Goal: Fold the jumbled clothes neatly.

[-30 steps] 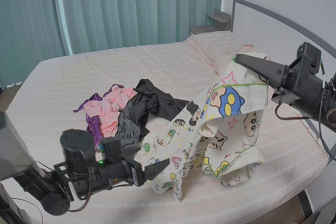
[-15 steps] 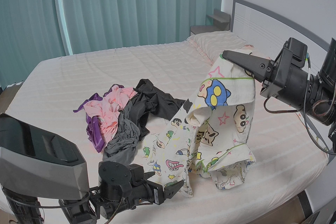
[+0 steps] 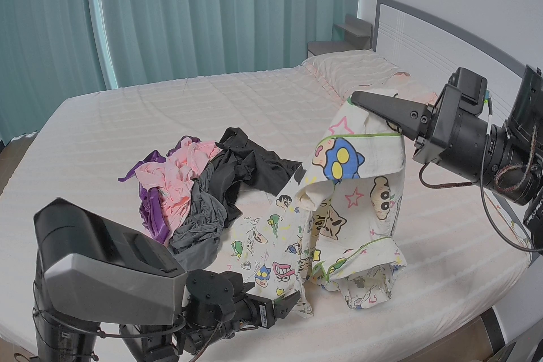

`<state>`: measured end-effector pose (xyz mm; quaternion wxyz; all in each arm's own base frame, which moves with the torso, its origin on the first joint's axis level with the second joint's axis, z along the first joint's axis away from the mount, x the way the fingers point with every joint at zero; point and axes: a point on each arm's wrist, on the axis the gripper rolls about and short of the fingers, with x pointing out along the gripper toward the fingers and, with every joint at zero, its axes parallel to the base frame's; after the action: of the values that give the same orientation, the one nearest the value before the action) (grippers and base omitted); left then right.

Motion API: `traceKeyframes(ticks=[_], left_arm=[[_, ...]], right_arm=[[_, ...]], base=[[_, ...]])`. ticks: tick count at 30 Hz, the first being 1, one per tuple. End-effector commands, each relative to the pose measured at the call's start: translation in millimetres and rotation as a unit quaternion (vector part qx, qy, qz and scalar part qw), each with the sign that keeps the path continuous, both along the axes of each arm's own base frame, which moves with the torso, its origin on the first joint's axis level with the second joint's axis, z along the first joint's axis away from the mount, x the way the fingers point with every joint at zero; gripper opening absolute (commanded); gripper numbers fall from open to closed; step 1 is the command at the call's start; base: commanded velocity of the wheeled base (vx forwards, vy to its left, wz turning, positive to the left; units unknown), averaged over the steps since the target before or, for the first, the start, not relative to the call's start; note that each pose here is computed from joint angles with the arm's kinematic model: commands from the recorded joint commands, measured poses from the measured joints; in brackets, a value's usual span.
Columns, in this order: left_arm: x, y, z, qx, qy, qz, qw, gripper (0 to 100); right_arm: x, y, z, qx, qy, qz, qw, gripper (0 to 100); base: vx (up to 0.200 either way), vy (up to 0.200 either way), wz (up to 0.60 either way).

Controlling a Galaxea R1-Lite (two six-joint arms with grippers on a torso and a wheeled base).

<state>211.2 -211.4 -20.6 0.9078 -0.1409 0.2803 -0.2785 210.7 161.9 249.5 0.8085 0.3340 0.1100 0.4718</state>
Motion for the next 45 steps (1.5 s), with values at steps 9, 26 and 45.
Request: traceKeyframes(ticks=[9,26,45], left_arm=[[11,-14,-19,-0.019,0.008,0.024,0.9995,100],[14,-31,-15,-0.065,0.007,0.039,0.9971,100],[27,-41,-38,-0.053,-0.005,0.074,0.9959,100]], right_arm=[[-2,11,-7,0.001,0.024,0.021,0.9995,0],[-3,14,2,0.012,0.011,0.023,0.9996,0],[-19,10,29,0.055,-0.008,0.040,0.9977,0]], base=[[0.000,0.000,0.00],[0.000,0.000,0.00],[0.000,0.000,0.00]])
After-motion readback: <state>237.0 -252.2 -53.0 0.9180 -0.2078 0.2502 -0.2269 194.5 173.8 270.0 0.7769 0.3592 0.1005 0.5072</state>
